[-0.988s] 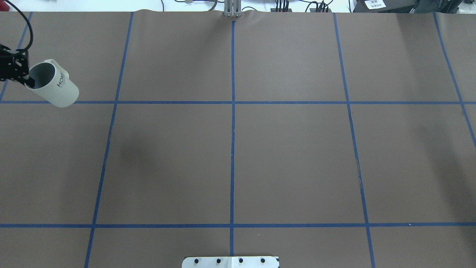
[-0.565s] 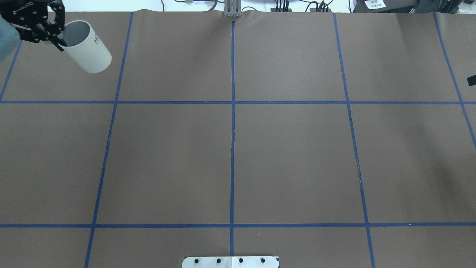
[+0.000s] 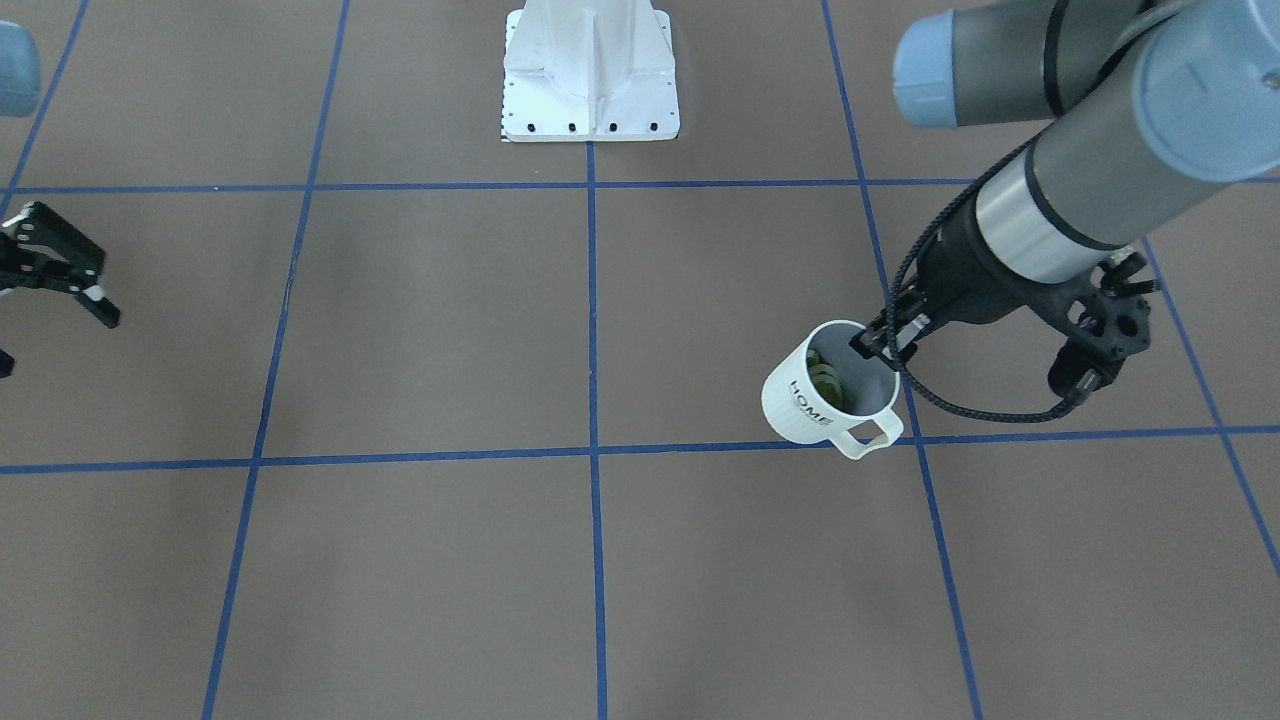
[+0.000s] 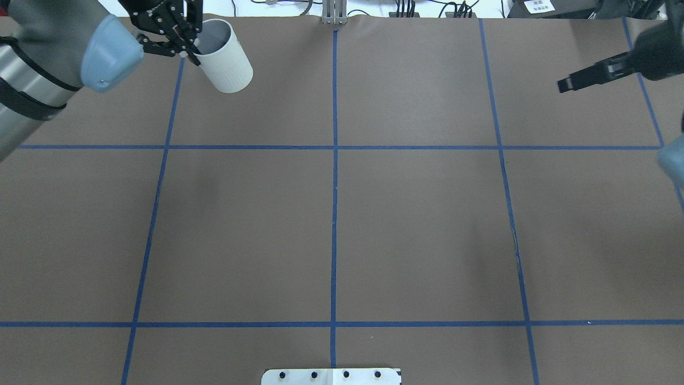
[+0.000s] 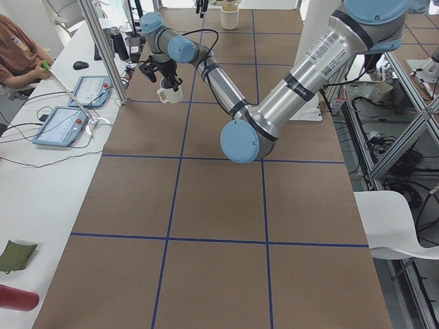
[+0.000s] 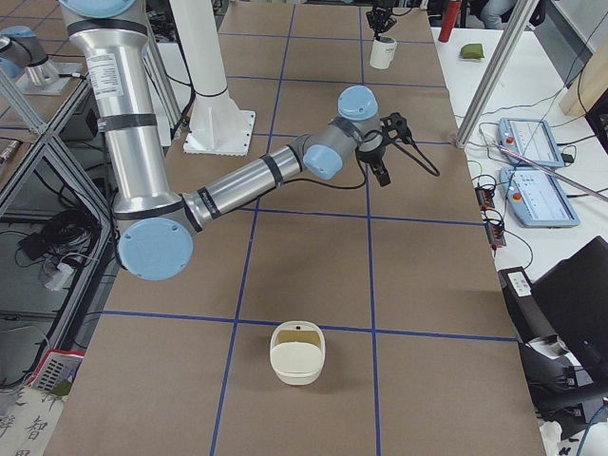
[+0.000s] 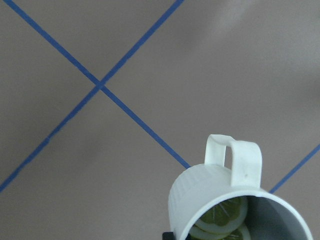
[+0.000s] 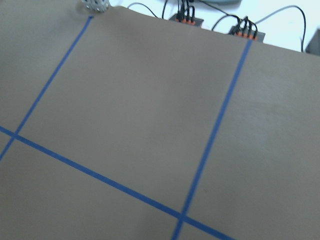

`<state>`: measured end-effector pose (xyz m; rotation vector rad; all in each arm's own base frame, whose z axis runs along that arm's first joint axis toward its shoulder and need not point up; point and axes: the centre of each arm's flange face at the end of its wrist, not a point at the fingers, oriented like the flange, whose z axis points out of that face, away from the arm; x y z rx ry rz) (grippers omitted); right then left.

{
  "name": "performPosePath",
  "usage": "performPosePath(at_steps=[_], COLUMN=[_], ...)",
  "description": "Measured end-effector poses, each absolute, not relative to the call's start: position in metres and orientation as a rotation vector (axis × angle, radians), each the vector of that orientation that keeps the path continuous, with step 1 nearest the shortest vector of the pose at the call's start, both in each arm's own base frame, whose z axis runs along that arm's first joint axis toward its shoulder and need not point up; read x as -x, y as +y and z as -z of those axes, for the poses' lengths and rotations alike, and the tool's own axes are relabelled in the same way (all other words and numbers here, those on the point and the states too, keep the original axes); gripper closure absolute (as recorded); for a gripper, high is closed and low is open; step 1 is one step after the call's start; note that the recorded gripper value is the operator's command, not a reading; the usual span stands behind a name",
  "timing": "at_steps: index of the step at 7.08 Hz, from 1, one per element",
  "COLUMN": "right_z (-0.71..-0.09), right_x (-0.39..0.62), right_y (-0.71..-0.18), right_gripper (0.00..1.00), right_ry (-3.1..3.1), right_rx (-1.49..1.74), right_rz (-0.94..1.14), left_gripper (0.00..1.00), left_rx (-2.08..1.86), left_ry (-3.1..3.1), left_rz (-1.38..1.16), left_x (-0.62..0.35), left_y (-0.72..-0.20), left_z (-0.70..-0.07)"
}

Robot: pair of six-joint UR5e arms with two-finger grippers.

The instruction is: Left arm hands cup to right arm to dump lemon

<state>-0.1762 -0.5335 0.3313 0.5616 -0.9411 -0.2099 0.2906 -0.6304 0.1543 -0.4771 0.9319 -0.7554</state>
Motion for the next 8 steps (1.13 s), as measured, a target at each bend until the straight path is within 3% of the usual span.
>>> performPosePath(at_steps=[3, 8], right_z=[-0.244, -0.197], right_x=[0.339, 0.405], right_y=[-0.493, -0.420], right_gripper=[0.01, 0.01], right_ry=[-0.895, -0.946], right_rx=[-0.787, -1.034], right_rz=[0.214, 0.195], left_gripper=[1.00, 1.00], left_rx=[0.535, 0.581], left_ry=[0.946, 0.913], left_rz=[0.814, 0.789], left_x=[-0.334, -0.382], left_y=[-0.629, -0.634], left_z=[-0.099, -0.074])
